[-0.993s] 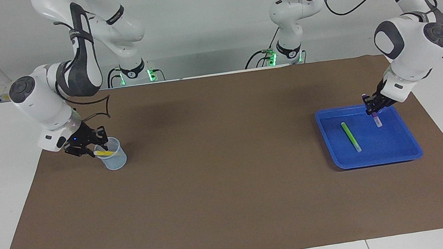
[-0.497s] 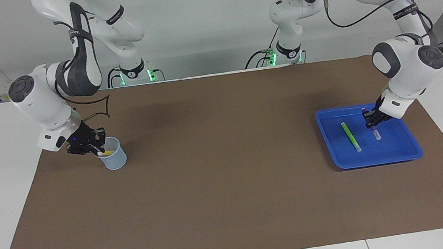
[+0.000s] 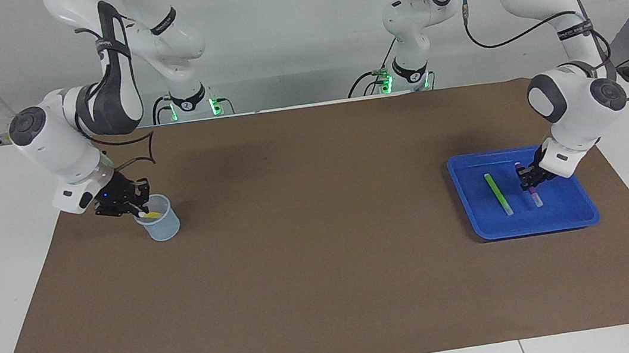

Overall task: Right arm passes pens to left for tray arrangement
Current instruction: 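Release the purple pen while the right gripper reaches the yellow pen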

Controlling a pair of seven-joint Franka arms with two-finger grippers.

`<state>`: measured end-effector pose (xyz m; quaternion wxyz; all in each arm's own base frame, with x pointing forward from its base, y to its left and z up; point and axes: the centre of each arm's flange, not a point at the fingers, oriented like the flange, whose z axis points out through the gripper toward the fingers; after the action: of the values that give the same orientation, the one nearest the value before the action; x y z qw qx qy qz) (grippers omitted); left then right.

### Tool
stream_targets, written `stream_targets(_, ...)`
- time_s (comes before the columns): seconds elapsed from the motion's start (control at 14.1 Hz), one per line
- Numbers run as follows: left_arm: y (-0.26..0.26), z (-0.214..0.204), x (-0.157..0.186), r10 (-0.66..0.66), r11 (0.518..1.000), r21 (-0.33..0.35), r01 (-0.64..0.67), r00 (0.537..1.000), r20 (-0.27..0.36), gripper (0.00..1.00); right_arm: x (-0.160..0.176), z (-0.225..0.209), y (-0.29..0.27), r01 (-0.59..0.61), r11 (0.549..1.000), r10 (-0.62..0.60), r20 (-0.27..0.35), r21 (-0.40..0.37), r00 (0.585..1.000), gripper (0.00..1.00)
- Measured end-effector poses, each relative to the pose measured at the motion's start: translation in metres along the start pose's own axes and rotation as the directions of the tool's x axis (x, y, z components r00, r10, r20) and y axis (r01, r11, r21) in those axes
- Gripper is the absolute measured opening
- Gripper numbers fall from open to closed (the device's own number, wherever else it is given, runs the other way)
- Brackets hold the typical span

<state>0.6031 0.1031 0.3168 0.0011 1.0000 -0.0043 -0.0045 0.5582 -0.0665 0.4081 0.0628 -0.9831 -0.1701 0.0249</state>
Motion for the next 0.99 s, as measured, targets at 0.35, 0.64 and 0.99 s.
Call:
stream_targets(0.35, 0.002, 0.015, -0.006, 0.001, 1.000, 0.006, -0.001, 0.999, -0.040, 0.18, 0.023, -0.050, -0.040, 0.058, 0.998, -0.058, 0.018, -0.002, 0.998, 0.19)
stream_targets(0.64, 0.002, 0.014, -0.003, 0.003, 1.000, 0.010, -0.003, 0.998, -0.064, 0.36, 0.033, -0.107, -0.085, 0.056, 0.998, -0.056, 0.031, -0.003, 0.998, 0.19)
stream_targets(0.99, 0.002, 0.014, -0.003, 0.004, 1.000, 0.010, -0.003, 0.998, -0.067, 0.80, 0.059, -0.128, -0.202, -0.075, 0.996, 0.077, -0.040, 0.051, 0.996, 0.19)
